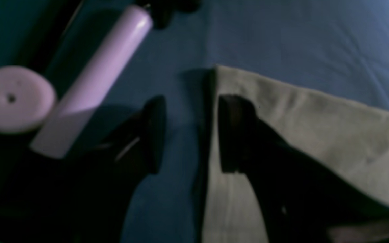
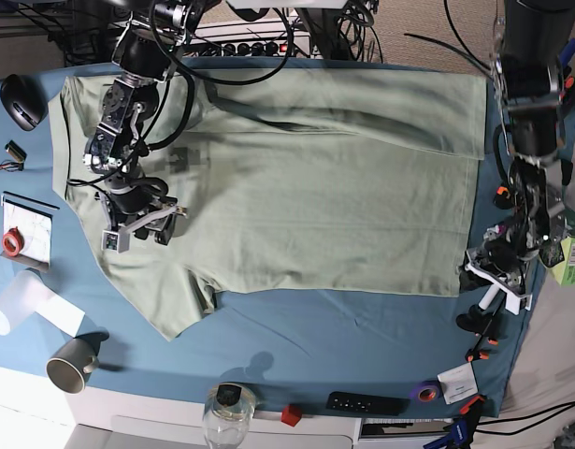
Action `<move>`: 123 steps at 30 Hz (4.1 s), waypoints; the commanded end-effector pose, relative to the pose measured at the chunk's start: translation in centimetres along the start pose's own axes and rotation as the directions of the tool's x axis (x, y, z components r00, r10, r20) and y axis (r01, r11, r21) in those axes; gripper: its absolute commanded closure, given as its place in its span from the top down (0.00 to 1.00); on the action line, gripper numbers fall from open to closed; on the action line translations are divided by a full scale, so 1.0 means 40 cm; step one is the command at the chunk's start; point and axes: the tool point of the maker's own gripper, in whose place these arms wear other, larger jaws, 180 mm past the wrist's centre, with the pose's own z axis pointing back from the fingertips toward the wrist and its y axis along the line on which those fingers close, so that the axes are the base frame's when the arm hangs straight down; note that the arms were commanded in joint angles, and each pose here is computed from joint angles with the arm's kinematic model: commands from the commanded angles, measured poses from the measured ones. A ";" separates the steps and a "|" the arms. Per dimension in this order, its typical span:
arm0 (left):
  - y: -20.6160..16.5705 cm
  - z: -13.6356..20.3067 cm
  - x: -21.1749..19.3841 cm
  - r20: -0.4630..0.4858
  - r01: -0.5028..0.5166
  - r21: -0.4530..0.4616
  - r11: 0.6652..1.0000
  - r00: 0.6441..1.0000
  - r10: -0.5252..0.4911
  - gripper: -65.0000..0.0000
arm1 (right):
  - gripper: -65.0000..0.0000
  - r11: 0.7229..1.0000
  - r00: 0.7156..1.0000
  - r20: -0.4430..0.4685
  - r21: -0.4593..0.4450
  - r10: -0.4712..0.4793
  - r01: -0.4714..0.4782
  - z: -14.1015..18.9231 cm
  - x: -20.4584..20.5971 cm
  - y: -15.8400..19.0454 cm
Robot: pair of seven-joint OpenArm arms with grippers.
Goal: Fold the T-shirt properly
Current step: 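Release the shoulder edge and move both grippers toward the hem corners, then grasp the hem corners with both grippers, then pull both hem corners over toward the shoulder edge, folding the shirt lengthwise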
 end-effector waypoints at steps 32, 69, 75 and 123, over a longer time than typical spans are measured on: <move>-0.095 -0.055 -0.007 0.012 -0.161 -0.205 0.965 0.986 0.167 0.00 | 0.41 0.999 0.993 0.112 0.013 0.034 -0.036 -0.010 0.114 0.007; -0.125 -0.047 -0.004 0.021 -0.120 -0.273 0.955 0.991 0.131 0.00 | 0.41 0.995 0.994 -0.062 -0.037 -0.095 0.093 -0.163 0.103 -0.226; -0.130 -0.045 -0.010 0.021 -0.112 -0.287 0.951 0.992 0.123 0.00 | 0.41 0.995 0.993 -0.065 -0.027 -0.102 0.101 -0.163 0.102 -0.221; -0.130 0.066 0.047 0.027 -0.125 -0.473 0.872 0.987 0.156 0.00 | 0.00 0.961 0.996 0.085 0.276 -0.005 -0.018 -0.006 0.196 -0.082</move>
